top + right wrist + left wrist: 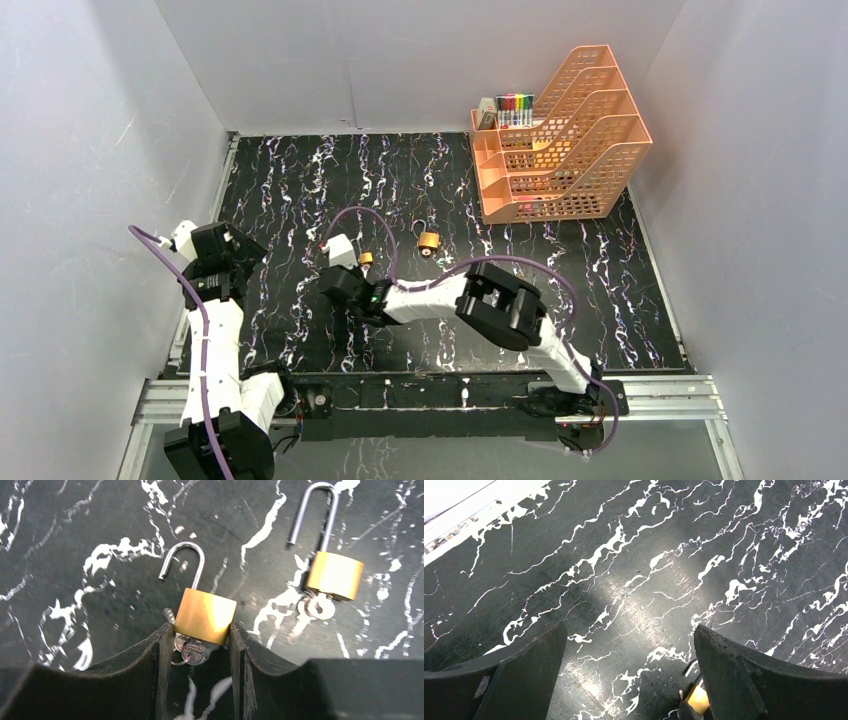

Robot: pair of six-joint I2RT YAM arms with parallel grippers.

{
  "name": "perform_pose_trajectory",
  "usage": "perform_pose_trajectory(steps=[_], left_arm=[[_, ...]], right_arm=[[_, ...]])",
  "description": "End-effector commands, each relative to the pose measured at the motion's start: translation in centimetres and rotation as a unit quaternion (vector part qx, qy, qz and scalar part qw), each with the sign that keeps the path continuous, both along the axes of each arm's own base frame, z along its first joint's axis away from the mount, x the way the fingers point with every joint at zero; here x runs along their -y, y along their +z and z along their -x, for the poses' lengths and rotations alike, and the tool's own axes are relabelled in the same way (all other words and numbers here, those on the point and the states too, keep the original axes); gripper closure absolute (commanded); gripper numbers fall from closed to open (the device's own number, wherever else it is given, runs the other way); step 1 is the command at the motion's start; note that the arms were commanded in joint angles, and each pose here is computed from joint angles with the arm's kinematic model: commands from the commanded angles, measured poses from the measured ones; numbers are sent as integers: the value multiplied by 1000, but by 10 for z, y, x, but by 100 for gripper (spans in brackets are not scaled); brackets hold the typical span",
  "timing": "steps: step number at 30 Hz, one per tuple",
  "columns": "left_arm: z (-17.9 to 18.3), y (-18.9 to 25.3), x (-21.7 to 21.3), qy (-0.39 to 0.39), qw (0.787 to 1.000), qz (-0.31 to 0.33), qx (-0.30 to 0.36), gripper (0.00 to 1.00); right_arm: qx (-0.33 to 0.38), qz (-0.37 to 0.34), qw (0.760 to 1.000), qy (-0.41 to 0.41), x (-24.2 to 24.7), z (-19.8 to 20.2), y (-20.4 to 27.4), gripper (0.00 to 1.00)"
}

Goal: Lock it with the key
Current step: Pick up the lock from the center of the board, then place the lock at the center of the board.

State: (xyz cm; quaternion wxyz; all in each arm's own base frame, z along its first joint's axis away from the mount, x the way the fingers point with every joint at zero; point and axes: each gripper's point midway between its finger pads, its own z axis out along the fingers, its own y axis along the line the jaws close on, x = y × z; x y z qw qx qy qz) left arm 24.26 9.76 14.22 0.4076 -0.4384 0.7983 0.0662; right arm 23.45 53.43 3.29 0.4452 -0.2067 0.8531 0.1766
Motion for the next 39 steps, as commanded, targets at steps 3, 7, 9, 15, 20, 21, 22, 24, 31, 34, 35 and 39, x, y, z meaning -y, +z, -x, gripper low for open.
perform_pose_trajectory(steps=[3,7,9,15,20,21,22,24,31,34,35,39], left_arm=[[-5,14,3,-16,999,-1,29,2],[-7,14,6,-23,999,4,35,2],[-10,16,8,-31,999,7,41,2],[-21,15,27,-84,994,35,57,2],[-26,18,40,-124,988,48,74,2],[-27,18,43,-132,987,52,77,2],[-27,18,47,-140,985,57,80,2],[-27,18,51,-150,983,62,84,2],[-29,16,62,-178,977,78,89,2],[-29,15,64,-184,975,82,89,2],[-29,15,65,-186,975,83,90,2],[-29,15,69,-195,972,89,92,2]], right_arm=[[22,14,993,119,36,18,14,54],[14,28,987,156,74,37,13,54],[13,33,986,160,90,42,18,53],[19,56,989,133,146,46,28,52],[10,47,994,94,187,29,32,52],[10,45,995,91,193,24,33,52],[10,47,995,89,197,21,33,52],[12,57,995,84,202,14,31,52],[-3,71,993,96,201,1,18,49],[-14,78,992,103,197,0,9,43],[-17,80,991,105,196,0,6,40],[-28,92,990,105,193,-1,-4,28]])
